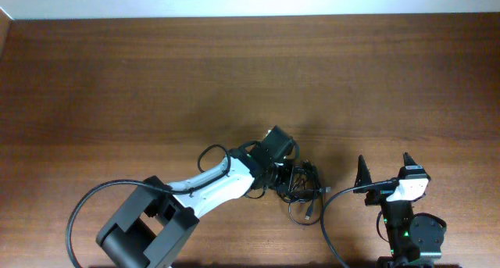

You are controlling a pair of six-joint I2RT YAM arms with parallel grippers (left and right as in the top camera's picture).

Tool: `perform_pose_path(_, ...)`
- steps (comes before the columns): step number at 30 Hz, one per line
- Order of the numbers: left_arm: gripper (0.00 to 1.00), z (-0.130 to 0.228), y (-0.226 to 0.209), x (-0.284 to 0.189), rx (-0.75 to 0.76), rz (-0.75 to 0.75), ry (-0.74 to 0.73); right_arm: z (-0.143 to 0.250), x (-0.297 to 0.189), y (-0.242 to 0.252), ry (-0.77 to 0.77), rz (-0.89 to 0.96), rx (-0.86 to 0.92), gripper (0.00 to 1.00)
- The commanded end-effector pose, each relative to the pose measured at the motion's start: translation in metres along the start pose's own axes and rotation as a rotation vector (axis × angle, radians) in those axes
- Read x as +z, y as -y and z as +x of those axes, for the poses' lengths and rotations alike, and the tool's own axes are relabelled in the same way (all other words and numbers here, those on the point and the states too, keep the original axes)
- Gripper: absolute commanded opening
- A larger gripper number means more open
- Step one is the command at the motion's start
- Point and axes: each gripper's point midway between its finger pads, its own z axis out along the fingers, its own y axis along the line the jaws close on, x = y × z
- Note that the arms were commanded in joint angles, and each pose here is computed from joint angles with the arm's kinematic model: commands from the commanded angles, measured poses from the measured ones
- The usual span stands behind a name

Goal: Untangle cables
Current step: 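Grasp the cable bundle with the left gripper and lift it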

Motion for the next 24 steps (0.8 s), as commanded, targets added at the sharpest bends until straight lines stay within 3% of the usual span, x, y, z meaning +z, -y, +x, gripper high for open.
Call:
perform_pose_path(1,0.0,-0.033,0.004,-0.025,-0.029,0.043,0.086,0.002,0.0,0.0,-0.004,-0.001,0.005,0.98)
perform_pose_path(7,0.0,-0.077,-0.028,-0.09,-0.133,0.056,0.26,0.002,0.0,0.0,-0.004,-0.001,0.005,0.98)
perform_pose_path(11,0.0,-0.097,-0.065,-0.128,-0.285,0.044,0.358,0.002,0.0,0.0,-0.004,-0.001,0.005,0.98)
perform_pose_path(12,0.0,-0.098,-0.074,-0.136,-0.372,0.059,0.364,0.002,0.0,0.0,-0.004,-0.001,0.005,0.98)
perform_pose_path(24,0.0,-0.079,-0.076,-0.131,-0.399,0.065,0.277,0.002,0.0,0.0,-0.004,-0.001,0.005,0.98)
